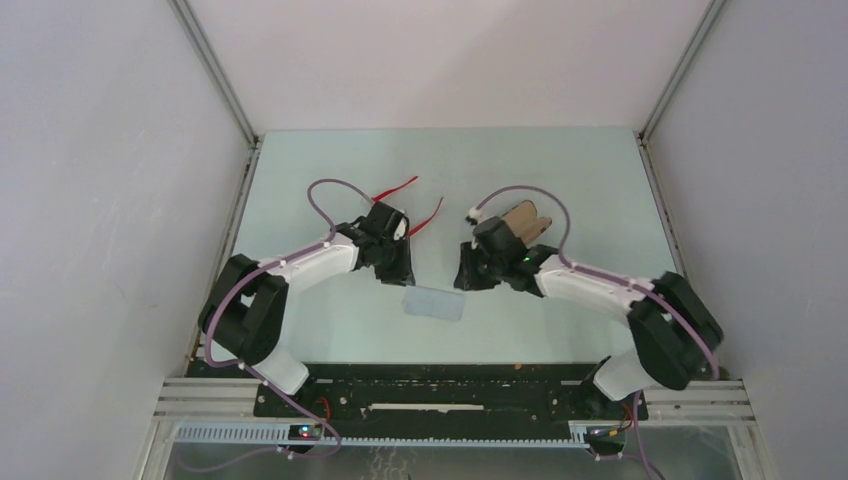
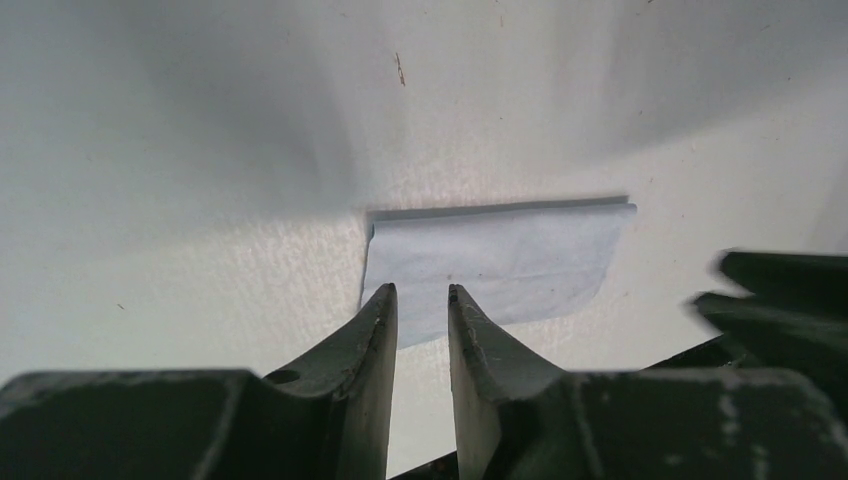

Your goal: Organize the sunglasses

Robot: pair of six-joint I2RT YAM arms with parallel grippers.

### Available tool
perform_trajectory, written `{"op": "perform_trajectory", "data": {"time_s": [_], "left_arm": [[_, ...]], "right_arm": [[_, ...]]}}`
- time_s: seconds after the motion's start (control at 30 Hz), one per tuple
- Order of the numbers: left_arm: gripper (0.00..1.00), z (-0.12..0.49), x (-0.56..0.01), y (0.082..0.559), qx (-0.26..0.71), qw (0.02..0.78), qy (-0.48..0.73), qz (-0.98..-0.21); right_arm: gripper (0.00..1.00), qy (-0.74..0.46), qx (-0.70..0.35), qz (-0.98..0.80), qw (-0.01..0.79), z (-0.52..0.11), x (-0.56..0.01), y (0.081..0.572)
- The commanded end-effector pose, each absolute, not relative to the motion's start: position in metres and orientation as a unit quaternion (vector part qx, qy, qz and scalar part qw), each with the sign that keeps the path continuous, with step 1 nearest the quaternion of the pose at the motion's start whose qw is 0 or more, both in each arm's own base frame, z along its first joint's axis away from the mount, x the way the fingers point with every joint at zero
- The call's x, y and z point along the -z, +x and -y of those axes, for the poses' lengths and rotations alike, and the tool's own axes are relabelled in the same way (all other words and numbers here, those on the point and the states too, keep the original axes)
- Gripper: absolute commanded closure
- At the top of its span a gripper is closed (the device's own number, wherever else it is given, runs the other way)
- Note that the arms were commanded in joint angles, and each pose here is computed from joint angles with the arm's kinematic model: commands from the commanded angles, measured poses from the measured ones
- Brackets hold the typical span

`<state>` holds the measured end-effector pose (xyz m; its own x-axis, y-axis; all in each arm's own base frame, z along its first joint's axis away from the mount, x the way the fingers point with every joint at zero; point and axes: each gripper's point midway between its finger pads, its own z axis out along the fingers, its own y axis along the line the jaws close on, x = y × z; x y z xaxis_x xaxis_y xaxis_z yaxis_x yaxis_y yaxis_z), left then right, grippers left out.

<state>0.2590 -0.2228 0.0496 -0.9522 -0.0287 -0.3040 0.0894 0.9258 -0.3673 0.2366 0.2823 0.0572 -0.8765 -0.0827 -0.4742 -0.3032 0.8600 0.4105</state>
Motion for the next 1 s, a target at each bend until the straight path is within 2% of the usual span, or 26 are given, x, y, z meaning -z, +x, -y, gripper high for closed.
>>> {"op": "perform_trajectory", "data": {"time_s": [0.0, 0.17, 0.47, 0.67, 0.97], "left_arm": [[0.69, 0.228, -0.059, 0.264, 0.207, 0.178, 0.02, -0.962], [0.68, 0.227, -0.072, 0.268, 0.212, 0.202, 0.013, -0.956], [0.67, 0.225, -0.078, 0.267, 0.214, 0.212, 0.011, -0.954], [0.67, 0.221, -0.073, 0.262, 0.21, 0.206, 0.012, -0.956], [0.67, 0.224, -0.071, 0.264, 0.213, 0.203, 0.015, -0.956]], "right_arm": [[0.66, -0.057, -0.225, -0.921, 0.314, -0.247, -0.1, 0.284], [0.64, -0.035, -0.133, -0.933, 0.332, -0.209, -0.107, 0.326], [0.57, -0.004, -0.091, -0.949, 0.301, -0.184, -0.08, 0.374], [0.54, -0.003, -0.077, -0.962, 0.264, -0.169, -0.056, 0.37], [0.54, -0.027, -0.093, -0.971, 0.22, -0.187, -0.038, 0.346]]}}
